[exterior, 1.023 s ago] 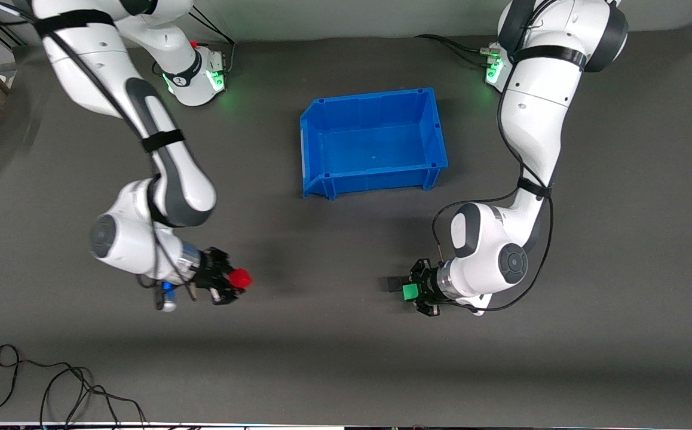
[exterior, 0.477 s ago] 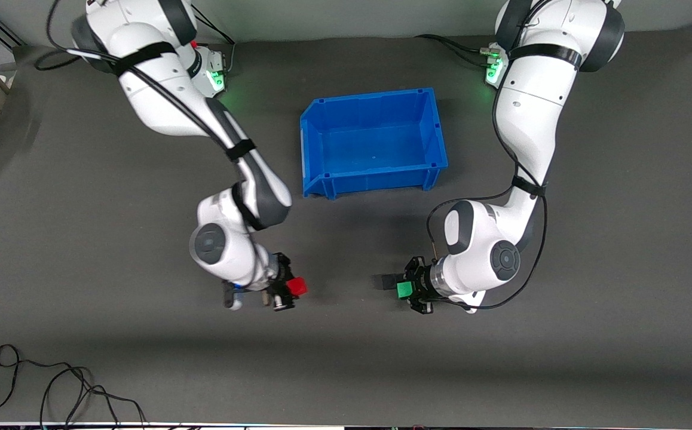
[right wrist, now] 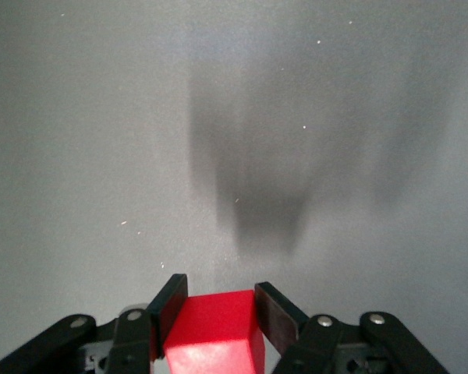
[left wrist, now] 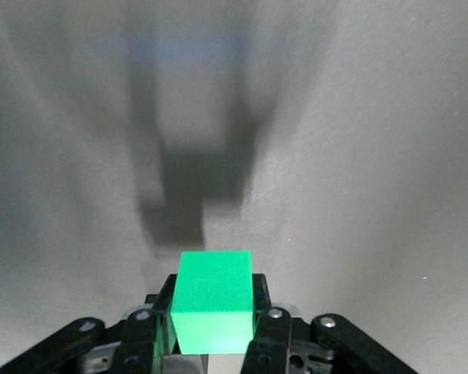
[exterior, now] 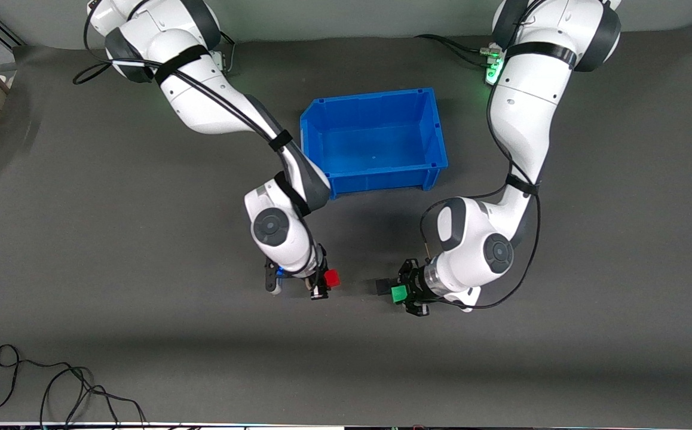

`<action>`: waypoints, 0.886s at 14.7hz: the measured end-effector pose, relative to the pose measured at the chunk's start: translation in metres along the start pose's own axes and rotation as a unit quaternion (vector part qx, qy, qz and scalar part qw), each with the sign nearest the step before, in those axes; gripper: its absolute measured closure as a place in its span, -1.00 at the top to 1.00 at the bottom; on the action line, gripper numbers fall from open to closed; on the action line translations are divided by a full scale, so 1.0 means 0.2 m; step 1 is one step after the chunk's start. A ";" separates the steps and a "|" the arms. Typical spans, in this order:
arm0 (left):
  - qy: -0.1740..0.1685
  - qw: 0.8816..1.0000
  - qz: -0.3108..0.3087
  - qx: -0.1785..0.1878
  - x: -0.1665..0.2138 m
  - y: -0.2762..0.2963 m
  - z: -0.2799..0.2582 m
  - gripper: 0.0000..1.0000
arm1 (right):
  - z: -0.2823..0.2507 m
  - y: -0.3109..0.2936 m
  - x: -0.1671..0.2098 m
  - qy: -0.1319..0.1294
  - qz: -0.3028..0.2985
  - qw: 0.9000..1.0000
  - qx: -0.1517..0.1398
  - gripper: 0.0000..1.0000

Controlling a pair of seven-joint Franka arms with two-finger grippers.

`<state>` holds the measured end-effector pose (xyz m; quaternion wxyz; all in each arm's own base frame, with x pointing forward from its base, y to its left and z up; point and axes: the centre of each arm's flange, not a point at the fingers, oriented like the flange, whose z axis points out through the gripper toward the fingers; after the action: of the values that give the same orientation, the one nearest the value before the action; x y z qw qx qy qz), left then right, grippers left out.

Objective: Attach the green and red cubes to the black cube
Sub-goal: 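Carry the red cube with the right gripper toward the black cube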

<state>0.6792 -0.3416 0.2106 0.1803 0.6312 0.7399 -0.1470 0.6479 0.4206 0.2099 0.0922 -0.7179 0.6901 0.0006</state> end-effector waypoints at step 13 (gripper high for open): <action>-0.001 1.000 0.002 -0.011 -0.11 -0.10 0.09 -0.21 | 0.06 -0.03 -0.05 0.019 0.027 0.999 0.024 -0.11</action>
<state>0.6641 -0.3731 0.2037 0.1880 0.6304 0.7401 -0.1396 0.6548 0.4313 0.2001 0.0960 -0.6967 0.7104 -0.0269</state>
